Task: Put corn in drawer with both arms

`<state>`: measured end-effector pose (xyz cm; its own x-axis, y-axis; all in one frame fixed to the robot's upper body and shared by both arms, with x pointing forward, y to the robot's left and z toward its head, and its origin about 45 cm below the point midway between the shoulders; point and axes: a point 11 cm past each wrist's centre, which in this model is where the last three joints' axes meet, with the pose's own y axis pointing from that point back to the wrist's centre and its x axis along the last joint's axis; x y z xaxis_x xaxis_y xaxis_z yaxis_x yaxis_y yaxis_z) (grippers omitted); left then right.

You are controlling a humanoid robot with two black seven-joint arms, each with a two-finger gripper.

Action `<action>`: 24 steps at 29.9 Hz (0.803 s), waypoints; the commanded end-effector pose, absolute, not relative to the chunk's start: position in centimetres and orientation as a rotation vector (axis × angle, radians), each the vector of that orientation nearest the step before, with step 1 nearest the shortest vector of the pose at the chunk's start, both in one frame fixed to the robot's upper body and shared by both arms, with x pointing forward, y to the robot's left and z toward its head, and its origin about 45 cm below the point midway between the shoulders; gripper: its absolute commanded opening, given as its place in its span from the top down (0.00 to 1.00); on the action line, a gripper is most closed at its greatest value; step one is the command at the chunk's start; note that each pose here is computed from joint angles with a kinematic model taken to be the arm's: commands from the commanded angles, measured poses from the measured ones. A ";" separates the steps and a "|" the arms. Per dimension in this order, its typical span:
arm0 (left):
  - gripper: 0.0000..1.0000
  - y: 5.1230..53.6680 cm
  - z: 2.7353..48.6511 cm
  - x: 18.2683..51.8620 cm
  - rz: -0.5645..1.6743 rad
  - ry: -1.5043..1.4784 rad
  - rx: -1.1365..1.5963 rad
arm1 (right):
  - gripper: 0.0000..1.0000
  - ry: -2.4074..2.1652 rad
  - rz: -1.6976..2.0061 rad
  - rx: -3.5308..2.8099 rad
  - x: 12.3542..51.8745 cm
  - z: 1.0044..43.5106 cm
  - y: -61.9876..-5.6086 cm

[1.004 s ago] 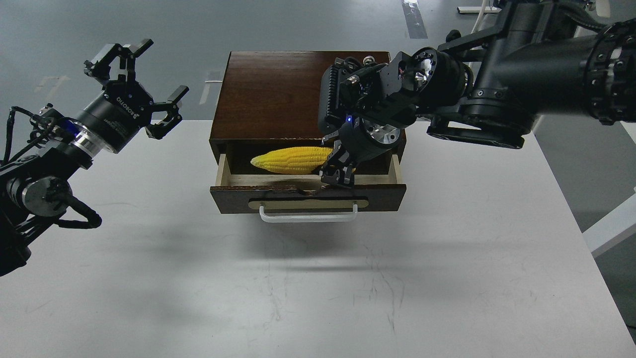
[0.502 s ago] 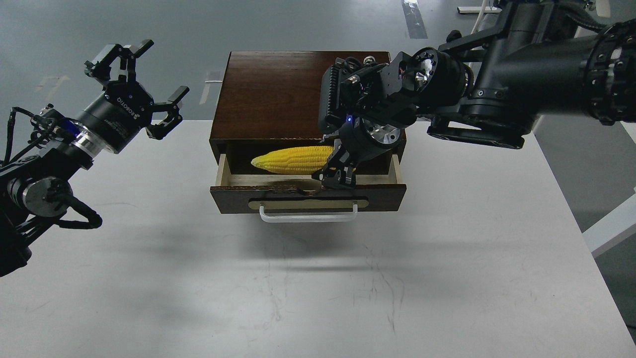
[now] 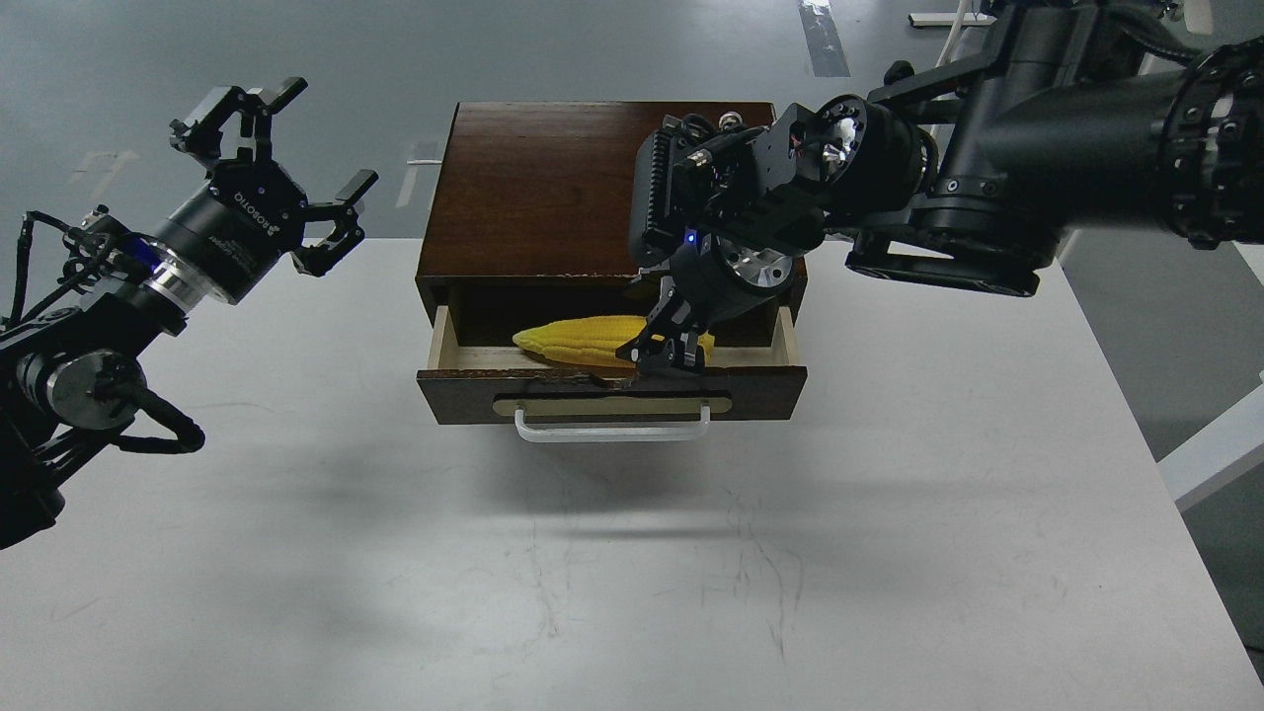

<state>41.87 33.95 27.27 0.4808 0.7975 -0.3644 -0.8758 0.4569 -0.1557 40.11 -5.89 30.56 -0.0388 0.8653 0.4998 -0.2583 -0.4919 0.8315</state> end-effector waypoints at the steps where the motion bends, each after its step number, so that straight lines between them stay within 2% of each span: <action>1: 0.02 33.9 27.4 41.9 1.043 0.251 -0.344 | 0.37 0.693 1.668 1.377 40.1 30.5 -5.8; 9: 0.02 33.9 27.4 42.0 1.044 0.251 -0.346 | 0.37 0.687 1.670 1.382 40.1 30.7 -5.8; 15: 0.02 34.0 27.5 42.0 1.046 0.248 -0.345 | 0.36 0.593 1.683 1.446 40.3 33.1 -5.1; 19: 0.02 33.9 27.5 42.0 1.045 0.250 -0.347 | 0.18 0.463 1.689 1.553 40.4 36.0 -5.0; 20: 0.02 33.9 27.5 42.0 1.045 0.249 -0.346 | 0.06 0.395 1.682 1.597 40.7 37.1 -5.3; 21: 0.02 33.9 27.5 42.0 1.045 0.250 -0.347 | 0.02 0.357 1.677 1.623 40.9 37.7 -5.5; 24: 0.02 33.9 27.5 42.0 1.045 0.250 -0.347 | 0.02 0.211 1.635 1.729 41.7 39.2 -6.7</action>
